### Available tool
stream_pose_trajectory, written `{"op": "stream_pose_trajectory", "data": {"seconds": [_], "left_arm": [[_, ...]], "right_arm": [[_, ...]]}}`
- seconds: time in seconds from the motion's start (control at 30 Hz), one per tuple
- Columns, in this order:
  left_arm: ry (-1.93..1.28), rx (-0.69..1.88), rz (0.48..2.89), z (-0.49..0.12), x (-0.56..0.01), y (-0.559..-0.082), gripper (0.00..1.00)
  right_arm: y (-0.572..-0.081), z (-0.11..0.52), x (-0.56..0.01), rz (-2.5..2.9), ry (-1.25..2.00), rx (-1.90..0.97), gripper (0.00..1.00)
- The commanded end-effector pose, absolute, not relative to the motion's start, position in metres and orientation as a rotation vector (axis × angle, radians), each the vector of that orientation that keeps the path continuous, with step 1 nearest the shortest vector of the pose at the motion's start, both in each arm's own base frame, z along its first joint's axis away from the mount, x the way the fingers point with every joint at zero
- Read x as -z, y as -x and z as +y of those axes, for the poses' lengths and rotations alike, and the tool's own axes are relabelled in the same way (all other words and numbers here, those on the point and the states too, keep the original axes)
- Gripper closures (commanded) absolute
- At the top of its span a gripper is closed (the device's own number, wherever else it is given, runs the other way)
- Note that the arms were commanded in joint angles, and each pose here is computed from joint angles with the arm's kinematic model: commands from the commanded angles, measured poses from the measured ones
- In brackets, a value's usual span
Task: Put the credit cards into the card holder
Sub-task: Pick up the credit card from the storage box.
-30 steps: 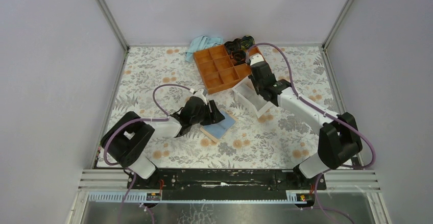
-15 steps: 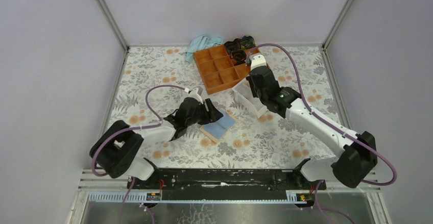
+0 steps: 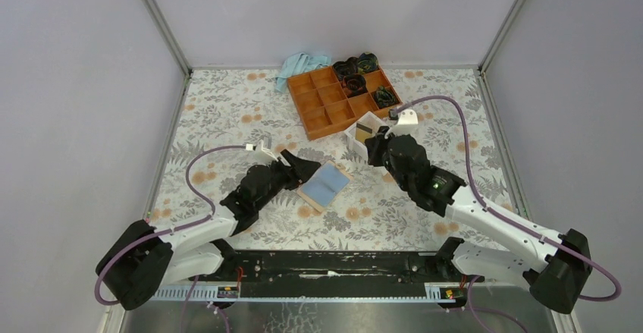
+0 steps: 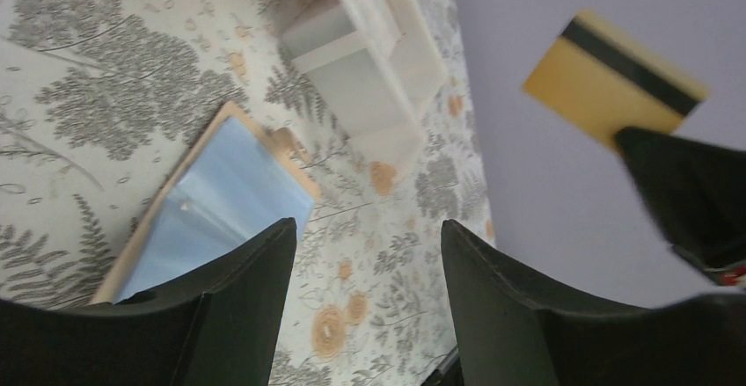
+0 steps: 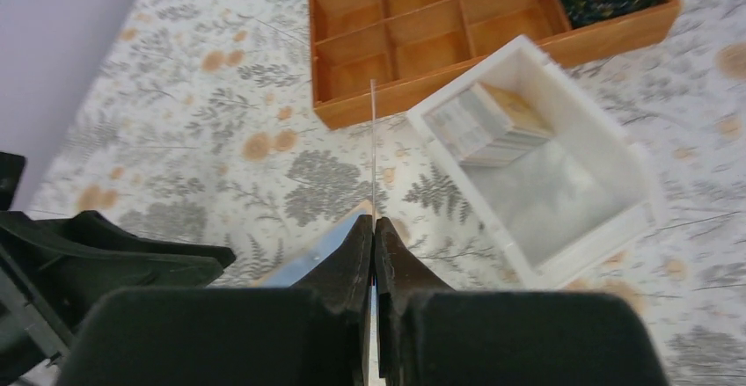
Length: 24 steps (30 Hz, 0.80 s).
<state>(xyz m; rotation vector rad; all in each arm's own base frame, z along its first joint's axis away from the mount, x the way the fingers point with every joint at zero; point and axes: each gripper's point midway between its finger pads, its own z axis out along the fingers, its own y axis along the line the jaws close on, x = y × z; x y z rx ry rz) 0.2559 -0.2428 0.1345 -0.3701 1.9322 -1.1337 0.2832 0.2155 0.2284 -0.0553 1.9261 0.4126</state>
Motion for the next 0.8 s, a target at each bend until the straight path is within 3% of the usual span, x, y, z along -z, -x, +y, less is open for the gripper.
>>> {"op": "stream_pose_trajectory", "data": {"seconds": [0.0, 0.27, 0.77], "left_arm": [[0.467, 1.267, 1.694, -0.244, -0.188, -0.263, 0.32], [0.438, 1.374, 1.549, -0.248, -0.229, -0.260, 0.33], [0.393, 1.461, 1.496, -0.260, -0.236, -0.259, 0.35]], "right_arm": [[-0.278, 0.239, -0.262, 1.747, -0.180, -0.772, 1.00], [-0.265, 0.251, -0.258, 1.640, -0.372, -1.089, 1.00], [-0.257, 0.261, -0.275, 1.467, -0.560, -1.439, 1.00]]}}
